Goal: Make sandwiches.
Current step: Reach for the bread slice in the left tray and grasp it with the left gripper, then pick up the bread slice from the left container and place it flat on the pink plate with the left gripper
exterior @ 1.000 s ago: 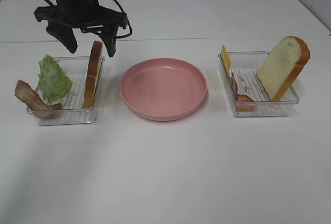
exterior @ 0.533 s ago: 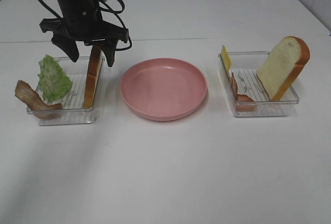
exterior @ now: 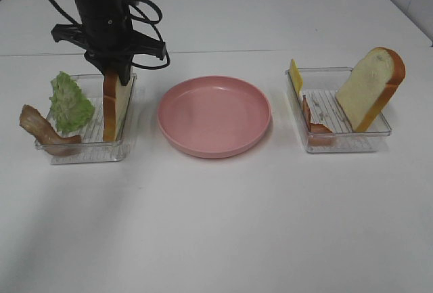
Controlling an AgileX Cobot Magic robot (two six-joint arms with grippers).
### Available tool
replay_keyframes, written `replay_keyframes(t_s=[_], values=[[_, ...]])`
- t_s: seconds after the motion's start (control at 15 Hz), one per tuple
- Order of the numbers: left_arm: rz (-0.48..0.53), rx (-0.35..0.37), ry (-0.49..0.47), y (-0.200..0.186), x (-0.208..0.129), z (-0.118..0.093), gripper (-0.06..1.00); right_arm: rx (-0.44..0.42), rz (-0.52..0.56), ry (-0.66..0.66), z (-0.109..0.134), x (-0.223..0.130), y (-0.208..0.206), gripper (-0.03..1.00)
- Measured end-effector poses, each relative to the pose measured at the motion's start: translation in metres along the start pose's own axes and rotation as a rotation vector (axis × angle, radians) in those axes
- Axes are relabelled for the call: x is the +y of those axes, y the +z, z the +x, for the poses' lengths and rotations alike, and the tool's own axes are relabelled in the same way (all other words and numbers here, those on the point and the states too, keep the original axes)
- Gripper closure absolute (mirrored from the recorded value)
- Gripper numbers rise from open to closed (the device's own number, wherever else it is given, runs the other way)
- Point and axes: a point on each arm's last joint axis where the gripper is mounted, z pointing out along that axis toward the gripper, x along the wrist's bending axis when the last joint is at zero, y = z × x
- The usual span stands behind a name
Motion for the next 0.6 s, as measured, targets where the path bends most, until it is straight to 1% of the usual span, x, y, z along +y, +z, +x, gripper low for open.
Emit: replay_keyframes(t_s=[0.13, 0.2, 0.27, 0.33, 0.4, 0.47, 0.53, 0.6], values=[[-0.001, 0.001, 0.0, -0.001, 0.0, 0.0, 0.74, 0.0, 0.0, 0.0, 0.0, 0.0, 0.0, 0.21], [0.017, 0.007, 0.0, -0.011, 0.002, 0.001, 0.74, 0.0, 0.0, 0.0, 0.0, 0.0, 0.0, 0.21], [0.006, 0.003, 0.001, -0.014, 0.004, 0.0, 0.74, 0.0, 0.0, 0.0, 0.0, 0.0, 0.0, 0.21], [-0.024, -0.007, 0.006, -0.023, 0.009, 0.0, 0.74, 0.0, 0.0, 0.0, 0.0, 0.0, 0.0, 0.21], [-0.059, -0.035, 0.002, -0.041, 0.011, -0.001, 0.74, 0.0, 0.0, 0.0, 0.0, 0.0, 0.0, 0.21], [-0.073, -0.048, 0.0, -0.048, 0.011, -0.001, 0.74, 0.0, 0.0, 0.0, 0.0, 0.0, 0.0, 0.21], [-0.11, -0.083, -0.004, -0.067, 0.012, -0.002, 0.74, 0.0, 0.0, 0.0, 0.0, 0.0, 0.0, 0.21], [-0.11, -0.083, -0.004, -0.067, 0.012, -0.002, 0.74, 0.0, 0.0, 0.0, 0.0, 0.0, 0.0, 0.21]])
